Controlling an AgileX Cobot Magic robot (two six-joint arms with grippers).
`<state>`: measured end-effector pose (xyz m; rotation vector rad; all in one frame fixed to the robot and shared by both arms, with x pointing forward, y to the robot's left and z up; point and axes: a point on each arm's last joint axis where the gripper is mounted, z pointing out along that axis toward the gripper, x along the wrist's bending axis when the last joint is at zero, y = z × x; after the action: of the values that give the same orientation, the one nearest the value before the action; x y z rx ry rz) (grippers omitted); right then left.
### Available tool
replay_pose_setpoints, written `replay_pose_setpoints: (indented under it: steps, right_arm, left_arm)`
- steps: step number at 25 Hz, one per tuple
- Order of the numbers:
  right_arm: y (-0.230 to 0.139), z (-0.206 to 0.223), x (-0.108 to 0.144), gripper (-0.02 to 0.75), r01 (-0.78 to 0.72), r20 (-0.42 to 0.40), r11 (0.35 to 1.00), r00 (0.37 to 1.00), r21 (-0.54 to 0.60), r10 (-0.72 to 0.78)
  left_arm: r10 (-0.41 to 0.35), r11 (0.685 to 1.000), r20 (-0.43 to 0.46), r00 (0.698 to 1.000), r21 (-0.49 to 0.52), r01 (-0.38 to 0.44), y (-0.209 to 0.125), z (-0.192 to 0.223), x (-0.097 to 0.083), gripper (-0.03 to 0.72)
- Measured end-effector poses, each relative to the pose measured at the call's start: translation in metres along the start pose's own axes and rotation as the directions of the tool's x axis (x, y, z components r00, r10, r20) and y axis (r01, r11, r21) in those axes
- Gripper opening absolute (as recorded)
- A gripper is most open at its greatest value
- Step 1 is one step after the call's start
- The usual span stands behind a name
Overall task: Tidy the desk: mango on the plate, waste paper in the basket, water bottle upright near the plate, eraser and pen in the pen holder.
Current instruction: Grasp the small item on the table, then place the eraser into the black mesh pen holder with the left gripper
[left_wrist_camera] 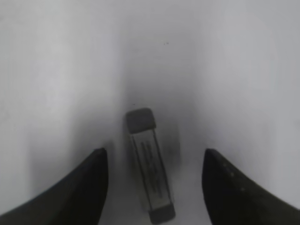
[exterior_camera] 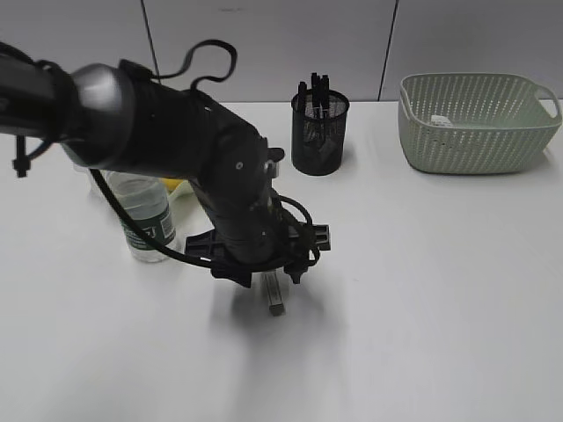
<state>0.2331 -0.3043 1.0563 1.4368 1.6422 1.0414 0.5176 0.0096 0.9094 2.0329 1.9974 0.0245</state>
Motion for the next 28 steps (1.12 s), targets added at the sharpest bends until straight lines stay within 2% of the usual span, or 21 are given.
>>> replay_pose_setpoints:
  steps: [5,12,16,18,19,20,21,22,24,25,26,28]
  right_arm:
    - [0.000,0.000,0.000,0.384,0.000,0.000,1.000,1.000,0.000,0.000]
    - [0.000,0.000,0.000,0.384,0.000,0.000,1.000,1.000,0.000,0.000]
    - [0.000,0.000,0.000,0.384,0.000,0.000,1.000,1.000,0.000,0.000]
    - [0.000,0.000,0.000,0.384,0.000,0.000,1.000,1.000,0.000,0.000]
    - [0.000,0.000,0.000,0.384,0.000,0.000,1.000,1.000,0.000,0.000]
    - [0.000,0.000,0.000,0.384,0.000,0.000,1.000,1.000,0.000,0.000]
    - [0.000,0.000,0.000,0.384,0.000,0.000,1.000,1.000,0.000,0.000]
    - [0.000,0.000,0.000,0.384,0.000,0.000,1.000,1.000,0.000,0.000]
    - [0.000,0.000,0.000,0.384,0.000,0.000,1.000,1.000,0.000,0.000]
    - [0.000,0.000,0.000,0.384,0.000,0.000,1.000,1.000,0.000,0.000]
    - [0.000,0.000,0.000,0.384,0.000,0.000,1.000,1.000,0.000,0.000]
    - [0.000,0.000,0.000,0.384,0.000,0.000,1.000,1.000,0.000,0.000]
  left_arm:
    - [-0.032,0.999,-0.039,0.999,0.001,0.032,0.009,0.021,-0.006,0.399]
    - [-0.010,1.000,-0.093,0.996,0.004,0.010,0.012,0.024,-0.005,0.139]
    - [0.017,1.000,-0.093,0.996,-0.020,-0.019,0.014,0.023,-0.006,0.141]
    - [0.091,0.988,-0.048,0.995,-0.118,-0.096,0.021,0.015,-0.012,0.141]
    - [0.145,0.970,-0.013,0.989,-0.197,-0.145,0.028,0.003,-0.018,0.141]
    - [0.219,0.931,0.047,0.975,-0.310,-0.194,0.037,-0.014,-0.027,0.141]
    - [0.299,0.876,0.116,0.947,-0.428,-0.224,0.046,-0.030,-0.036,0.141]
    - [0.400,0.794,0.174,0.900,-0.556,-0.246,0.058,-0.050,-0.044,0.141]
    - [0.549,0.648,0.232,0.803,-0.725,-0.233,0.078,-0.077,-0.050,0.141]
    - [0.578,0.604,0.254,0.775,-0.772,-0.197,0.091,-0.084,-0.047,0.141]
    - [0.590,0.575,0.260,0.764,-0.800,-0.172,0.104,-0.085,-0.040,0.141]
    - [0.587,0.549,0.264,0.765,-0.824,-0.138,0.127,-0.076,-0.024,0.141]
